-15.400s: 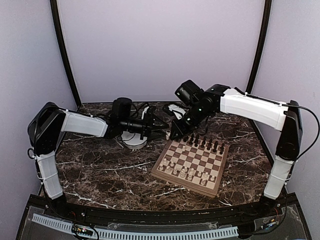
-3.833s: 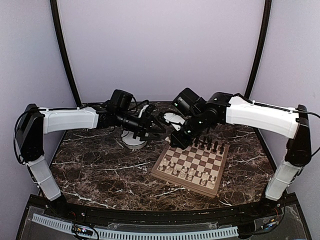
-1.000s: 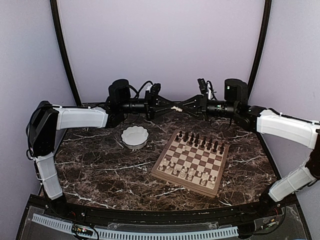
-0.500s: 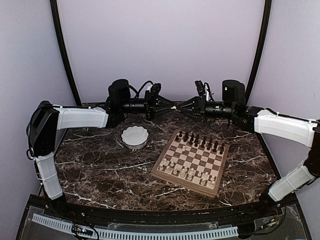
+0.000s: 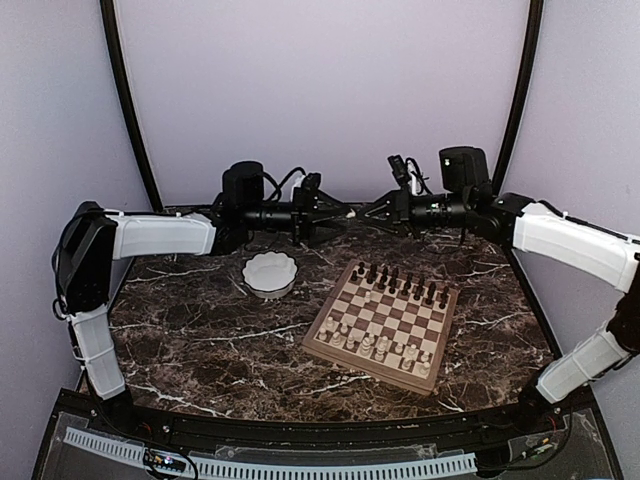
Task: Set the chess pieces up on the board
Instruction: Pass from the left arm to the right, then place the bishop on f1.
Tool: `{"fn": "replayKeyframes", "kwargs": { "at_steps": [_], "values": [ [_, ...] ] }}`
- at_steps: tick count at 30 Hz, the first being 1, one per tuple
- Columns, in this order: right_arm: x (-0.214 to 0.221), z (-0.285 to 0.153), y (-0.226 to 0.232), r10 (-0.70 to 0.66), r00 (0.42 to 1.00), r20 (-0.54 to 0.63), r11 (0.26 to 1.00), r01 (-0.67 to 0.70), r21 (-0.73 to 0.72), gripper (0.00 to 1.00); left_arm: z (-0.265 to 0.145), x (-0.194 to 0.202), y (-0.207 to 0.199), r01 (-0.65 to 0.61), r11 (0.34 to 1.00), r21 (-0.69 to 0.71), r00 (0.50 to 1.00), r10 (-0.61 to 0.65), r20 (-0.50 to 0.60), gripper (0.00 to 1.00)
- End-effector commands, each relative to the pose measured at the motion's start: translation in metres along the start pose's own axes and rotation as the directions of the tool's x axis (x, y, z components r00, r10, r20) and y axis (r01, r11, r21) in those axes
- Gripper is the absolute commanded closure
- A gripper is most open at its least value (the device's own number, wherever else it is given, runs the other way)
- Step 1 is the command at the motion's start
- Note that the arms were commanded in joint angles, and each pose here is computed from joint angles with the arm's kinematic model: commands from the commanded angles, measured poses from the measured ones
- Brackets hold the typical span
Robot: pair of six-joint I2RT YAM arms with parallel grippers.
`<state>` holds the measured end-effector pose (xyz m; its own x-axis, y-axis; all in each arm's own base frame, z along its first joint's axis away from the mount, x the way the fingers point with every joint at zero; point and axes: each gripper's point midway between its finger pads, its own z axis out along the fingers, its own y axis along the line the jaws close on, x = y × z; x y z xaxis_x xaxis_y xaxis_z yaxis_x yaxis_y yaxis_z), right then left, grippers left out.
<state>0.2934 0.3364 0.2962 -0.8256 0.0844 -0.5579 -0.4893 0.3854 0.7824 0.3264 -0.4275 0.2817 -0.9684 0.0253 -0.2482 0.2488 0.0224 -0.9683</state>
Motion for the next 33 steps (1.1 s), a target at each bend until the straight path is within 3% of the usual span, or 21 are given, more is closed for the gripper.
{"fn": "replayKeyframes", "kwargs": {
  "at_steps": [1, 2, 3, 5, 9, 15, 23, 33],
  "values": [
    [0.011, -0.034, -0.008, -0.090, 0.992, -0.088, 0.972, 0.107, 0.208, 0.95, -0.025, -0.005, 0.003, -0.084, 0.981, -0.172, 0.994, 0.094, 0.052, 0.26],
    [0.017, -0.040, -0.012, -0.089, 0.989, -0.117, 0.963, 0.115, 0.245, 0.95, -0.030, -0.005, 0.004, -0.121, 0.972, -0.200, 0.990, 0.134, 0.052, 0.20],
    [0.026, -0.045, -0.017, -0.083, 0.985, -0.154, 0.953, 0.124, 0.278, 0.95, -0.038, -0.004, 0.014, -0.120, 0.957, -0.264, 0.989, 0.139, 0.056, 0.07],
    [0.042, -0.053, -0.023, -0.079, 0.973, -0.218, 0.929, 0.152, 0.339, 0.95, -0.052, -0.003, 0.034, -0.109, 0.919, -0.378, 0.988, 0.143, 0.064, 0.02],
    [0.080, -0.066, -0.033, -0.042, 0.929, -0.368, 0.878, 0.211, 0.430, 0.98, -0.081, -0.001, 0.059, -0.128, 0.817, -0.563, 0.980, 0.191, 0.054, 0.01],
    [0.142, -0.080, -0.044, 0.079, 0.806, -0.587, 0.809, 0.293, 0.511, 0.99, -0.106, -0.009, 0.066, -0.188, 0.702, -0.687, 0.964, 0.267, 0.009, 0.01],
    [0.191, -0.087, -0.057, 0.131, 0.587, -0.799, 0.715, 0.503, 0.487, 1.00, -0.110, -0.015, 0.058, -0.166, 0.734, -0.659, 0.968, 0.249, 0.032, 0.01],
    [0.215, -0.063, -0.077, 0.133, 0.447, -0.885, 0.630, 0.651, 0.423, 1.00, -0.111, -0.006, 0.057, -0.145, 0.755, -0.640, 0.976, 0.216, 0.033, 0.01]
  ]
}}
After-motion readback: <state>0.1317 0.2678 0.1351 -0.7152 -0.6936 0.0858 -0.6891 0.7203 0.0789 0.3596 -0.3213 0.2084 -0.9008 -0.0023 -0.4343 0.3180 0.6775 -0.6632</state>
